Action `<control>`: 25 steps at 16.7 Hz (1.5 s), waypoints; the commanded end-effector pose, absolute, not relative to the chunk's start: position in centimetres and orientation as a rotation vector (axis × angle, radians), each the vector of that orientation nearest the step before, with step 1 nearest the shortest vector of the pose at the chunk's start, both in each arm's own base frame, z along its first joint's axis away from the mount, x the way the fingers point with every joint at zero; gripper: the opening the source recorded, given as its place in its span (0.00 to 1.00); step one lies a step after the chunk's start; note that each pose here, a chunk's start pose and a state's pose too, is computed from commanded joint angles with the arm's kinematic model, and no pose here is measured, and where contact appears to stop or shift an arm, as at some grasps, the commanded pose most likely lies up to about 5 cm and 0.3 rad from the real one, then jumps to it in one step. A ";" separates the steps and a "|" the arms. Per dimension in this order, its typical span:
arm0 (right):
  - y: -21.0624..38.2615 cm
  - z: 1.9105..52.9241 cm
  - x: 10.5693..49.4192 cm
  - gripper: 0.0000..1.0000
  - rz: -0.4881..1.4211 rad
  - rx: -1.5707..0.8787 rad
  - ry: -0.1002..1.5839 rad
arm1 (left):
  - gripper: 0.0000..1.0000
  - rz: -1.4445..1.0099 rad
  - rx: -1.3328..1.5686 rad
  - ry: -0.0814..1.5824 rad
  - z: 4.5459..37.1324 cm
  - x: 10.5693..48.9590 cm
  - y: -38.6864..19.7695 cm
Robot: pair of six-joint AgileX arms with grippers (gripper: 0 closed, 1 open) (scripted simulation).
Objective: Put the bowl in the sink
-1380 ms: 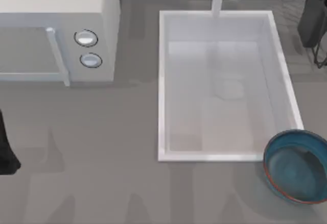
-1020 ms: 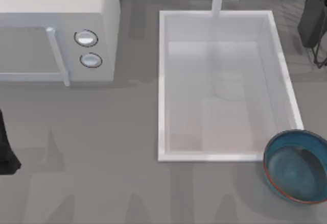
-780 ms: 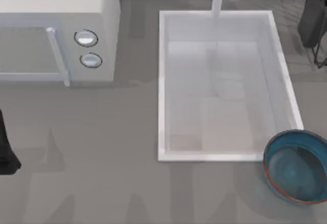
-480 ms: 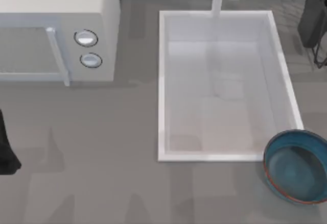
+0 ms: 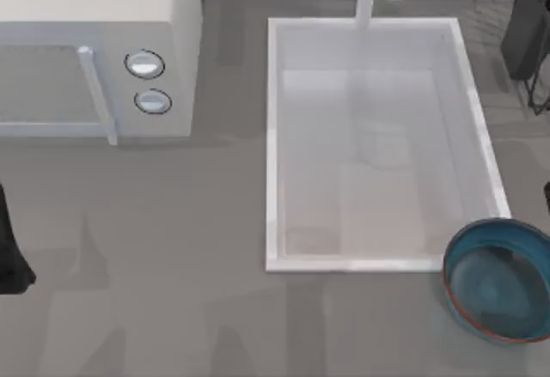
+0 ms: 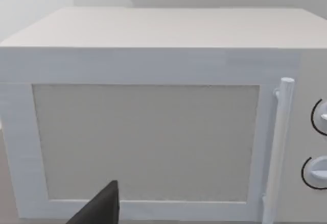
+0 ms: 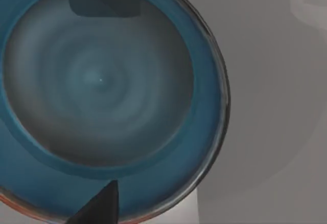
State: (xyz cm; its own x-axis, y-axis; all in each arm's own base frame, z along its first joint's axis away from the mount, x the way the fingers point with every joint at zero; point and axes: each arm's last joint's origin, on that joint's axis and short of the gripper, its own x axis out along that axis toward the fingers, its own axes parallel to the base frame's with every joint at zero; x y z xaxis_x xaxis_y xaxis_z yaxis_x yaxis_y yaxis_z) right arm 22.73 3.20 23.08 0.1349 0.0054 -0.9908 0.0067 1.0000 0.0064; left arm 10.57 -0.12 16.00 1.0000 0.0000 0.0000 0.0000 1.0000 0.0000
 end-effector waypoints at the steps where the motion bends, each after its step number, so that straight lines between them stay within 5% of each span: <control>1: 3.3 23.1 23.1 1.00 -0.004 0.008 1.460 | 1.00 0.000 0.000 0.000 16.0 10.6 -0.1; 9: 3.3 22.7 23.5 1.00 -0.008 0.007 1.482 | 1.00 0.000 0.000 0.000 16.0 10.6 -0.1; 18: 3.4 14.0 24.5 1.00 -0.005 0.006 1.475 | 1.00 0.000 0.000 0.000 16.0 10.6 -0.1; 24: 3.4 13.2 24.4 1.00 -0.006 0.006 1.481 | 1.00 0.000 0.000 0.000 16.0 10.6 -0.1; 25: 3.4 13.2 24.4 0.92 -0.006 0.006 1.481 | 1.00 0.000 0.000 0.000 16.0 10.6 -0.1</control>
State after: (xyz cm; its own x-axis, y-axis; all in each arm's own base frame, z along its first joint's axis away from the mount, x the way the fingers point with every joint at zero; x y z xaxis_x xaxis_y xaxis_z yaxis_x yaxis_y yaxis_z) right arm 24.38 3.43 13.18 0.0901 -0.0006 -0.9959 0.0075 1.0000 0.0001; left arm 10.57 -0.12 16.00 1.0000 0.0000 0.0000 0.0000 1.0000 0.0000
